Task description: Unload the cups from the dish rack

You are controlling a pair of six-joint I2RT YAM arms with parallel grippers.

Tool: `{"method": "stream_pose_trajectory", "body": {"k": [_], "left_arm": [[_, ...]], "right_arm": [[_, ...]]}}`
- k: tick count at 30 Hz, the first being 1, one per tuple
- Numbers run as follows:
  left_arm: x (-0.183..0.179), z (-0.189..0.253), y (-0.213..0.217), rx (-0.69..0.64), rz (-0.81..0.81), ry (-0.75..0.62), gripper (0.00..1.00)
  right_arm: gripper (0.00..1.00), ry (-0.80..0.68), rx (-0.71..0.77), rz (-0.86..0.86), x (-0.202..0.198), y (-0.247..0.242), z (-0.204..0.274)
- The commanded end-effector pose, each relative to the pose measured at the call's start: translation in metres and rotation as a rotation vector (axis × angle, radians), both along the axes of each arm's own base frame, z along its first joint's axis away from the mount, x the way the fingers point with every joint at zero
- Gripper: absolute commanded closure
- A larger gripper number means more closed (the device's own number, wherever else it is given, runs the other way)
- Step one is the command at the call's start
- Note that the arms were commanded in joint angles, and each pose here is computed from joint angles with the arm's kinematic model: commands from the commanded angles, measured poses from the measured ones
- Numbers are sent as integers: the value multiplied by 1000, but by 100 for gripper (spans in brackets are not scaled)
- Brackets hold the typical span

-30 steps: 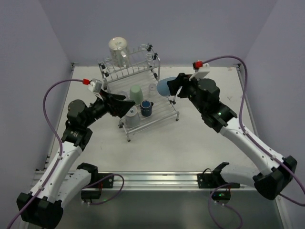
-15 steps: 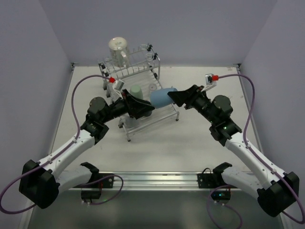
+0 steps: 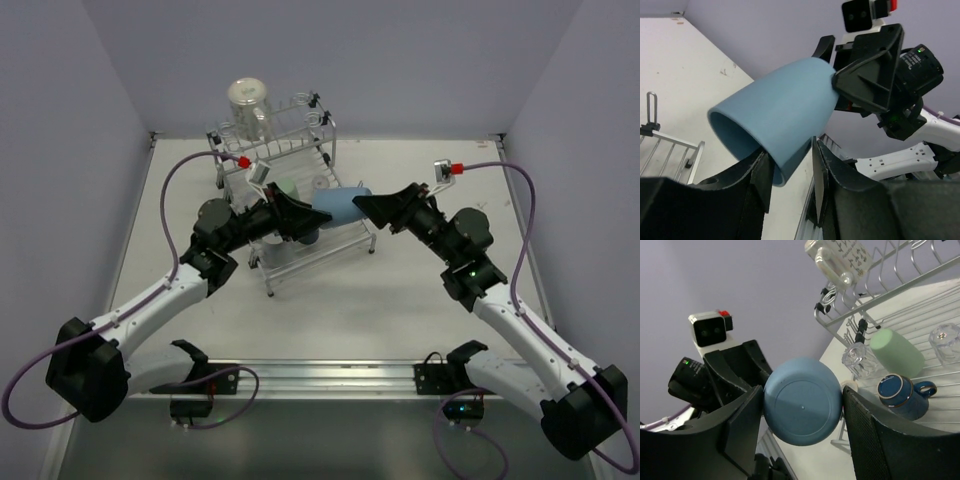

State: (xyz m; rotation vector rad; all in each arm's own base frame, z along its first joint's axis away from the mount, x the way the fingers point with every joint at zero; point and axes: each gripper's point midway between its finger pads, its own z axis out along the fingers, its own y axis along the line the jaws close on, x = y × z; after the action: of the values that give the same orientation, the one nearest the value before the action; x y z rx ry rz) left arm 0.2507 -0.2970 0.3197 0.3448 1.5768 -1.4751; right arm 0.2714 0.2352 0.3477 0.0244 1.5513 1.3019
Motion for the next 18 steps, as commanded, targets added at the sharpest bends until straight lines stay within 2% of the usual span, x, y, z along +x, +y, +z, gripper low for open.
{"method": "stream_pose_trajectory", "body": {"k": [1,2,5,6,8,9,10,11,12,13,14,15,18], "left_arm": [[-10,45,0,-84,-17,-141,68],[-10,44,0,-82,-17,-141,80],[-10,39,3,-47,3,-138,100],[-8,35,4,-19,18,-159,100],[-2,28,8,76,53,-136,100],[3,24,11,142,82,-185,100],[4,34,14,174,96,-213,100],[4,15,18,258,95,-160,100],[6,9,21,320,91,-194,100],[7,4,21,369,81,-179,100],[3,-14,23,433,56,-123,100],[2,-23,23,467,33,-123,100],[-6,-46,14,546,-56,-105,100]], "right_arm": [[80,-5,48,44,-5,4,2],[80,10,46,41,-4,4,-6],[75,37,39,29,-3,2,-19],[72,45,32,38,-4,3,-23],[53,44,-10,67,-8,6,-36],[42,33,-42,99,-14,7,-41],[20,-2,-108,96,-14,5,-47],[12,20,-171,100,-17,3,-59],[4,-65,-259,85,-18,-3,-58],[1,-80,-316,72,-18,-7,-61],[1,-71,-362,59,-20,-13,-61],[1,-121,-389,32,-20,-19,-52],[1,-148,-399,10,-23,-24,-27]]}}
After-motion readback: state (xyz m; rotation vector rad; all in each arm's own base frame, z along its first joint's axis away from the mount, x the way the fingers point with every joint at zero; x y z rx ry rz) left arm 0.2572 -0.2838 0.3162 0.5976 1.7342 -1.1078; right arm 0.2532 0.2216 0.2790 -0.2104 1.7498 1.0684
